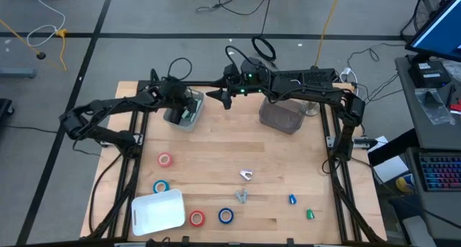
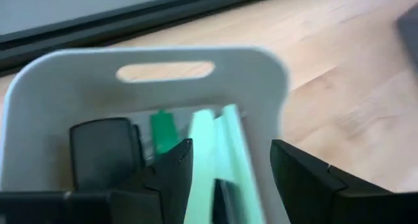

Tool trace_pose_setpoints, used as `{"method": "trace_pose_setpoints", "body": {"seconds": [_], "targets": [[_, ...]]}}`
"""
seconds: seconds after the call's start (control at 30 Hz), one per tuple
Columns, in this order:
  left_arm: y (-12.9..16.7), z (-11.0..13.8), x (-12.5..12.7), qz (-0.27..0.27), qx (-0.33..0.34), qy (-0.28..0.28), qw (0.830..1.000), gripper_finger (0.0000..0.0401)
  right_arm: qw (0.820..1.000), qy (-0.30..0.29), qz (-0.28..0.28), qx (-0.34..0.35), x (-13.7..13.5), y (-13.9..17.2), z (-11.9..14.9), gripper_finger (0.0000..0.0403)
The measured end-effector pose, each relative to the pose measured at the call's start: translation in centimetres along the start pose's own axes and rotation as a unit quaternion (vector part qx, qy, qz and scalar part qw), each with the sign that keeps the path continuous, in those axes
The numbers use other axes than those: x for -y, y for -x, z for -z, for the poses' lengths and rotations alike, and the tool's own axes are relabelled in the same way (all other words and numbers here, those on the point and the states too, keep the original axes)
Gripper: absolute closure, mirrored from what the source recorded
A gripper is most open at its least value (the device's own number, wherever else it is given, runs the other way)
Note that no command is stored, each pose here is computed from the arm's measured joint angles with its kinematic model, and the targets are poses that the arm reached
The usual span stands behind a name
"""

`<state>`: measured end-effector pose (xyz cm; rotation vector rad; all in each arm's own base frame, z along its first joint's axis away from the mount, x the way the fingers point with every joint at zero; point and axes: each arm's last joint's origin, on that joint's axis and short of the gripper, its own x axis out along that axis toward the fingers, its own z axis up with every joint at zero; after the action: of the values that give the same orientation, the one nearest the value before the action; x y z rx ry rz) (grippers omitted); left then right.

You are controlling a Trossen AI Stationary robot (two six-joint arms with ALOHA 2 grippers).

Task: Pick and place Stapler, Stapler remover, tape
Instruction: Put the green stapler into the gray bin

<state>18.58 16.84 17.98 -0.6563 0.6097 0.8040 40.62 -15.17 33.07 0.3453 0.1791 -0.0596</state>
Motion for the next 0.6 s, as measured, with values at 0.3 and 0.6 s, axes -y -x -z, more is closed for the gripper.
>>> {"method": "trace_pose_setpoints", "body": {"seconds": [0.3, 0.6], "targets": [[4.4, -1.3, 2.1, 0.102, 0.081, -0.007, 0.992, 0.0194, 0.999, -0.033, 0.004, -0.008, 0.1, 0.0, 0.1, 0.0161], [9.0, -1.4, 3.7, 0.160, 0.159, -0.069, 0.972, 0.0194, 0.999, -0.032, 0.006, -0.013, 0.2, 0.0, 0.2, 0.0162]]}}
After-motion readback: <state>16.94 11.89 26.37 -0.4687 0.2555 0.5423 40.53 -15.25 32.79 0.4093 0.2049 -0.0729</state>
